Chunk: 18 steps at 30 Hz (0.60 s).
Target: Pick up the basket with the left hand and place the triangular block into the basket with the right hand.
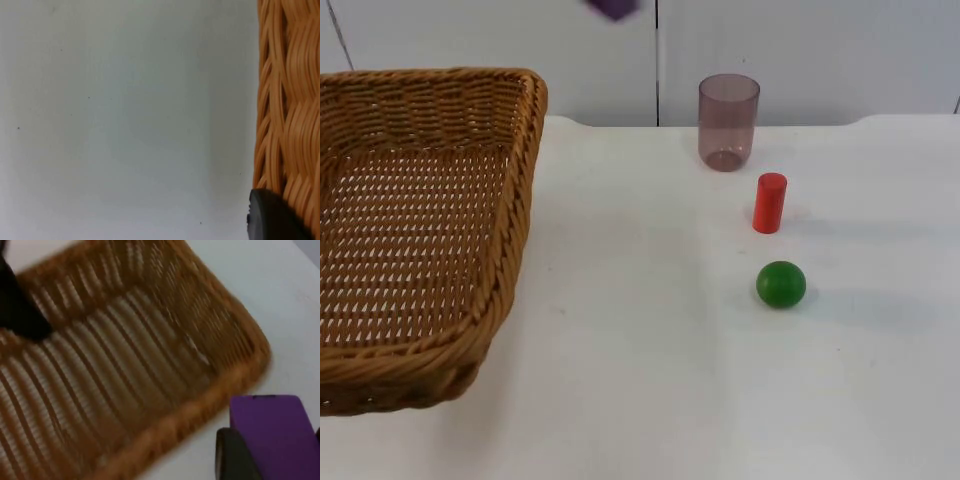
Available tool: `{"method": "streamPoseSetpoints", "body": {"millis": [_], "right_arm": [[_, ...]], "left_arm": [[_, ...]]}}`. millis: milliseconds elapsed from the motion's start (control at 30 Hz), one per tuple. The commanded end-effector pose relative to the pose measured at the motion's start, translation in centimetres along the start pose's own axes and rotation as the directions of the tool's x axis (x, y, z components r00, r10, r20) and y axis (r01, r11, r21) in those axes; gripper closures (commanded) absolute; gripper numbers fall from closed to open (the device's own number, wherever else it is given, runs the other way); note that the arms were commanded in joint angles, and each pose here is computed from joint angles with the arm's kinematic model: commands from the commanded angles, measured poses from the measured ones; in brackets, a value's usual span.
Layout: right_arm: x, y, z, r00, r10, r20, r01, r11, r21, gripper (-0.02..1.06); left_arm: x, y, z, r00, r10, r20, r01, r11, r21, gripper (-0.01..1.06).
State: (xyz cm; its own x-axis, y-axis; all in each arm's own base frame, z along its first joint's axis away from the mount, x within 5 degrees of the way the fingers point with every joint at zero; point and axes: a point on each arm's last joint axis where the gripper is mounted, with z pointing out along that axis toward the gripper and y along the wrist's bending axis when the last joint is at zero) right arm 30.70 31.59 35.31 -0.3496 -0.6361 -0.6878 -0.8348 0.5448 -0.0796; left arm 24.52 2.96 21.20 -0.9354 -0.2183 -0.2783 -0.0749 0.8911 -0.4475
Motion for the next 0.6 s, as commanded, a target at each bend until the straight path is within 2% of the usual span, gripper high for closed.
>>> {"method": "streamPoseSetpoints", "body": {"millis": [0,167,400,500,533,567], "right_arm": [[-1.5,1.4,2.7,1.0,-0.016,0.024,0.017,0.999,-0.029,1.05],[-2.3,3.2,7.6,0.999,-0.042,0.024,0.044,0.997,-0.059,1.05],[-0.1,4.2,13.4,0.997,-0.051,-0.061,0.046,0.995,-0.086,1.03],[0.6,4.3,14.3,0.994,-0.044,-0.1,0.035,0.995,-0.095,0.86],[0.6,4.3,14.3,0.994,-0.044,-0.1,0.035,0.995,-0.095,0.86],[0.6,4.3,14.3,0.994,-0.048,-0.103,0.038,0.995,-0.092,0.75]], "left_arm": [[0.0,-0.4,-0.3,1.0,-0.02,0.022,0.02,1.0,0.023,1.05],[0.0,-0.4,-0.3,1.0,-0.02,0.019,0.02,1.0,0.025,1.05],[0.0,-0.4,-0.3,1.0,-0.023,0.018,0.022,0.999,0.029,1.05],[0.0,-0.4,-0.3,1.0,-0.024,0.021,0.023,0.999,0.029,1.05],[0.0,-0.4,-0.3,1.0,-0.024,0.021,0.023,0.999,0.029,1.05],[0.0,-0.4,-0.3,1.0,-0.024,0.021,0.023,0.999,0.029,1.05]]}}
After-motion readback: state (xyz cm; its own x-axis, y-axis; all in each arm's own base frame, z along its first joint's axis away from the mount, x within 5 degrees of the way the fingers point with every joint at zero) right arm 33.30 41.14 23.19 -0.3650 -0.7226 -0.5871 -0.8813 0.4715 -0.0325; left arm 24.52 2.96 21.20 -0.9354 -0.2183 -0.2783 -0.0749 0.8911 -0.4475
